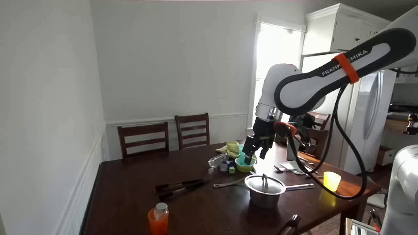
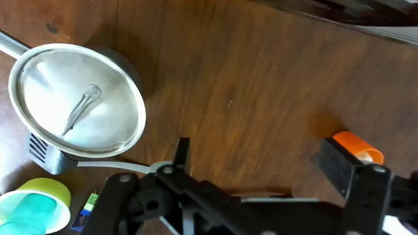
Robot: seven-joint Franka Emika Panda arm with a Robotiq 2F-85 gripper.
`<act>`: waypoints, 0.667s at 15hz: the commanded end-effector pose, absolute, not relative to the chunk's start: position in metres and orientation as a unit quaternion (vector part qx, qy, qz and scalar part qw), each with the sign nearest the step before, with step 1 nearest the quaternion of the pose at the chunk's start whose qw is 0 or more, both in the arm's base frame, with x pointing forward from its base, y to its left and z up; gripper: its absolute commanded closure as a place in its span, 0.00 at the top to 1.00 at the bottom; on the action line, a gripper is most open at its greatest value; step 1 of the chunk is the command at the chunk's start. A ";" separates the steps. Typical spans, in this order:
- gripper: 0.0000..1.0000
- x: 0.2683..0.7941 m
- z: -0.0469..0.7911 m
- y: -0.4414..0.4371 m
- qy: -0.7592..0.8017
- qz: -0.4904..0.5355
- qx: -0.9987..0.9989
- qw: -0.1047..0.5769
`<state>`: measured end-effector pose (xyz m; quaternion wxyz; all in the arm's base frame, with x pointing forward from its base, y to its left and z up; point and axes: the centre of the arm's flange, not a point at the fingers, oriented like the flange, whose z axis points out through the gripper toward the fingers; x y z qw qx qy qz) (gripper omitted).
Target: Pick up the silver pot lid and put it on the table
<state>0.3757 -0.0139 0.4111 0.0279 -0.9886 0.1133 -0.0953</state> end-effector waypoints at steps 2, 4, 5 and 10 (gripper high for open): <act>1.00 0.376 0.411 -0.014 0.113 -0.095 -0.989 0.028; 1.00 0.376 0.411 -0.014 0.113 -0.095 -0.989 0.028; 1.00 0.376 0.411 -0.014 0.113 -0.095 -0.989 0.028; 1.00 0.386 0.374 -0.059 0.176 -0.050 -0.983 -0.002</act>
